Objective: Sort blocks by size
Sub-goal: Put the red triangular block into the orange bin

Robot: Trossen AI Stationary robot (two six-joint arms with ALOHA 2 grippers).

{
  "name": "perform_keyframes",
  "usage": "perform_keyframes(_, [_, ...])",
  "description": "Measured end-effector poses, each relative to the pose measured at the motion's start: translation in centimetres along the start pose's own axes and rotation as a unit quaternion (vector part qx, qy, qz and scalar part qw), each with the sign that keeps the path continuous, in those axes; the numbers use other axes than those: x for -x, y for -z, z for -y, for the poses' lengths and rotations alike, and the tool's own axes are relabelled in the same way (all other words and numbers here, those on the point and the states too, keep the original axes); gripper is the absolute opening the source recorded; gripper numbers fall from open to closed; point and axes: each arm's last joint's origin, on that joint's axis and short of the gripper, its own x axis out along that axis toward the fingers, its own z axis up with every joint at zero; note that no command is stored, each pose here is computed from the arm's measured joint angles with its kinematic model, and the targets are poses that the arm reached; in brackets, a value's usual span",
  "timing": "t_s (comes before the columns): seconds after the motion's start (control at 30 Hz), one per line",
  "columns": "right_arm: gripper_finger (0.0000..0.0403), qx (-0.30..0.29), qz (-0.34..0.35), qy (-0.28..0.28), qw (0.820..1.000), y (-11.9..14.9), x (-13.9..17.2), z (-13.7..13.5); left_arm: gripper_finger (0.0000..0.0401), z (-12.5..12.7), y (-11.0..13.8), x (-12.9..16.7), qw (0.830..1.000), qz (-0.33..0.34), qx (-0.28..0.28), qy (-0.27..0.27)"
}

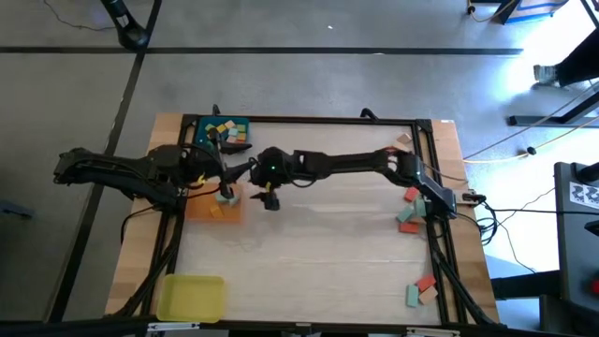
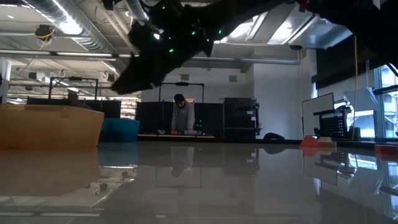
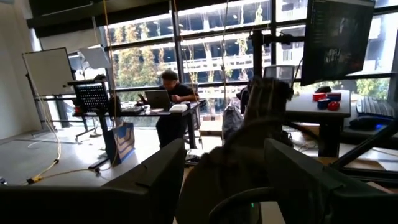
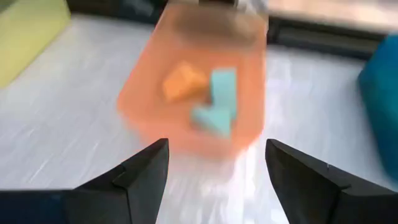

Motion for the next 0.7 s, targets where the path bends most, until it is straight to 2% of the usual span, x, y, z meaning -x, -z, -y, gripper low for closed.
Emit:
perform_keyframes(0.13, [0.0264, -0.007, -0.076, 0.001, 0.997, 0.2, 1.8, -0.4, 0.0205, -0.2, -0.2, 0.3, 1.000, 0.003, 0.001, -0.001])
perform_keyframes(0.33, [0.0264, -0.010, -0.159, 0.043, 0.986, 1.4, 5.5, -1.3, 0.0205, -0.1, 0.2, 0.3, 1.000, -0.012, -0.006, 0.000])
perform_keyframes(0.5, [0.0264, -0.024, -0.178, 0.112, 0.977, 2.1, 10.9, -2.4, 0.0205, -0.1, 0.3, 0.3, 1.000, -0.017, -0.008, 0.000])
perform_keyframes(0.7, [0.0264, -0.065, -0.187, 0.200, 0.960, 4.3, 18.1, -4.2, 0.0205, -0.1, 0.3, 0.3, 1.000, -0.017, -0.008, 0.000])
